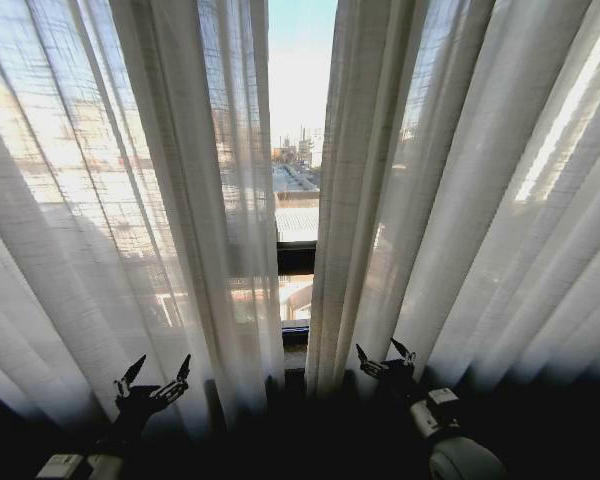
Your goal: Open the curtains by pulling them apart, changing their state from closed to fully open.
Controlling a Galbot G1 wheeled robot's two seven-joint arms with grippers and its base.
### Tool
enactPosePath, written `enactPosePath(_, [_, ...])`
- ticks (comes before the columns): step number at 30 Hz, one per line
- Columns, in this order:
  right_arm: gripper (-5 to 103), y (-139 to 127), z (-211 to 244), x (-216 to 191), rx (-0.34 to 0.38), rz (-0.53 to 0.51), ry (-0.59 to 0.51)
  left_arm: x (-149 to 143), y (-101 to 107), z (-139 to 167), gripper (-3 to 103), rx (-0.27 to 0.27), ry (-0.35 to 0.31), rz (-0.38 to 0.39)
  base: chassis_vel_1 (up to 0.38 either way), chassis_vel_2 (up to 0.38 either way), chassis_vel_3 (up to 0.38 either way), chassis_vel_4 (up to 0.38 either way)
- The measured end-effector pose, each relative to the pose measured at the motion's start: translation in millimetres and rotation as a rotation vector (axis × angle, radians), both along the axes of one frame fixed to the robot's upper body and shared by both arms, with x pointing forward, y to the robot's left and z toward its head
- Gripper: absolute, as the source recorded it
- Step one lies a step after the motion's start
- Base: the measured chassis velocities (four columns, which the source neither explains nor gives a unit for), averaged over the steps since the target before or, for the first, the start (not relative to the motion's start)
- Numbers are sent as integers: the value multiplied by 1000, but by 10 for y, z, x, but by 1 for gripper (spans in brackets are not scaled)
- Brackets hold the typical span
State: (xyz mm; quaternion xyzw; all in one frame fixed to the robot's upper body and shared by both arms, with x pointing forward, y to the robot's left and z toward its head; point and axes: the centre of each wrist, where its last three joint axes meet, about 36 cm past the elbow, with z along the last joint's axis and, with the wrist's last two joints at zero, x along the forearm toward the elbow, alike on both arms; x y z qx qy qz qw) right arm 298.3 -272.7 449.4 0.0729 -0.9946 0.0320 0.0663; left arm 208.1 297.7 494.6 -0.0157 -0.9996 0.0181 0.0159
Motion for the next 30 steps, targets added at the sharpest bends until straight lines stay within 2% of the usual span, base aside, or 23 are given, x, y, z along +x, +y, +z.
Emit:
enactPosePath(6, [100, 29, -62, 123, 17, 10, 1, -16, 8, 0, 100, 5, -11, 6, 0, 0, 0, 0])
enactPosePath(13, [100, -102, -136, 457, 68, -15, 8, -97, 19, -32, 100, 8, -34, 25, 0, 0, 0, 0])
enactPosePath(18, [100, -48, -60, 757, 106, -13, -1, -119, -6, -42, 100, 6, -34, 37, 0, 0, 0, 0])
enactPosePath(25, [100, -1, -9, 1211, 104, -14, -23, -183, 13, 3, 100, 28, -33, 43, 0, 0, 0, 0])
enactPosePath(29, [100, 33, -9, 1305, 107, -23, -25, -205, 14, -3, 100, 30, -32, 46, 0, 0, 0, 0])
enactPosePath(30, [100, 109, -7, 1409, 110, -47, -27, -218, 10, -3, 100, 29, -35, 48, 0, 0, 0, 0])
